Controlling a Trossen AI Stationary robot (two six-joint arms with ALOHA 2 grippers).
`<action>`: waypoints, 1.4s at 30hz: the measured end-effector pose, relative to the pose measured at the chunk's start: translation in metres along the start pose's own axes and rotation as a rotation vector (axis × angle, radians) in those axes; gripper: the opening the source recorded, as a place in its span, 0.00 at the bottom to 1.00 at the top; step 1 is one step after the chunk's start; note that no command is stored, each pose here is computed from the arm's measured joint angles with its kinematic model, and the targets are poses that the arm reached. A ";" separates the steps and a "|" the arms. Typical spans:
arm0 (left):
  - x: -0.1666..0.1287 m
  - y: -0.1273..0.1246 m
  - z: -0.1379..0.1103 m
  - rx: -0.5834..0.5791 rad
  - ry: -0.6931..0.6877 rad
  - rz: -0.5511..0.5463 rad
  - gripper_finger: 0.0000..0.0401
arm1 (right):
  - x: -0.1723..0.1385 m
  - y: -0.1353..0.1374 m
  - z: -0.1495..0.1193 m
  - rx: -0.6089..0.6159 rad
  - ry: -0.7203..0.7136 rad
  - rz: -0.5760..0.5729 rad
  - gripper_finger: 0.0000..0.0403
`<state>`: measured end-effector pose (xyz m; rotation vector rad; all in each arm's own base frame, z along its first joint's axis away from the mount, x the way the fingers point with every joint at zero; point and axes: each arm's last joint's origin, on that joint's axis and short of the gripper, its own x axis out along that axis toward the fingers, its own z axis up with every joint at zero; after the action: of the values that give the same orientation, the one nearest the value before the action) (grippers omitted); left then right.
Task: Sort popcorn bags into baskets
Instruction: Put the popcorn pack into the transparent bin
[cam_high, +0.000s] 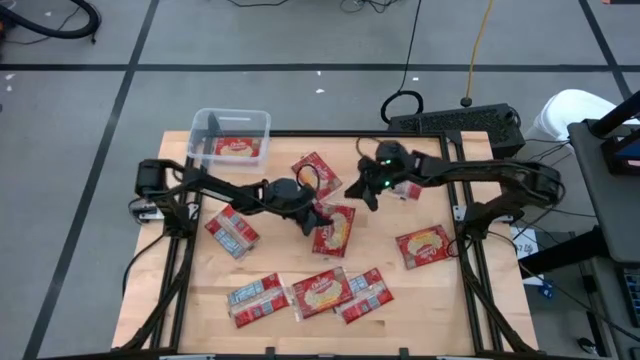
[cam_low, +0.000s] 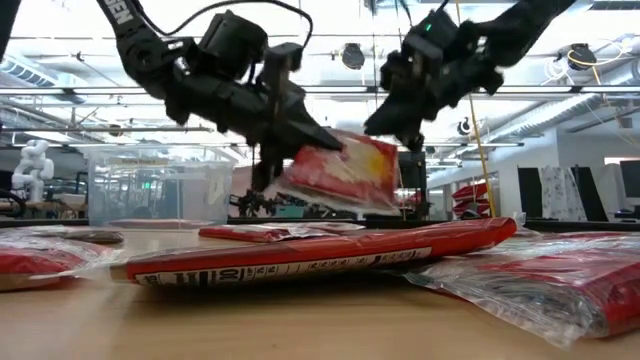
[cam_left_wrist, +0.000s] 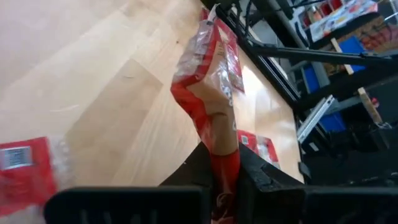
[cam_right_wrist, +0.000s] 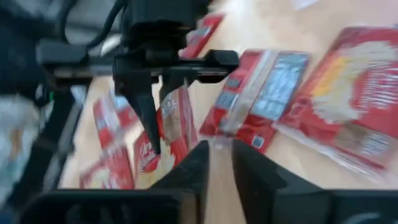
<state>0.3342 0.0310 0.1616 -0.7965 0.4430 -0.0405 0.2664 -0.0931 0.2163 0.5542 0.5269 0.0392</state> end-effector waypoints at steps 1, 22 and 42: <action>-0.004 -0.003 0.004 0.012 0.004 -0.001 0.06 | -0.006 0.004 0.003 0.036 -0.017 -0.012 0.21; -0.078 -0.095 0.072 0.414 0.275 0.051 0.08 | -0.001 0.094 0.094 0.103 0.044 0.064 0.55; -0.084 -0.095 0.068 0.411 0.361 0.032 0.08 | 0.077 0.110 0.055 0.007 0.206 0.070 0.31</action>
<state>0.2968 0.0272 0.3004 -0.3742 0.7609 -0.2408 0.3711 -0.0131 0.2760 0.5790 0.7081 0.1623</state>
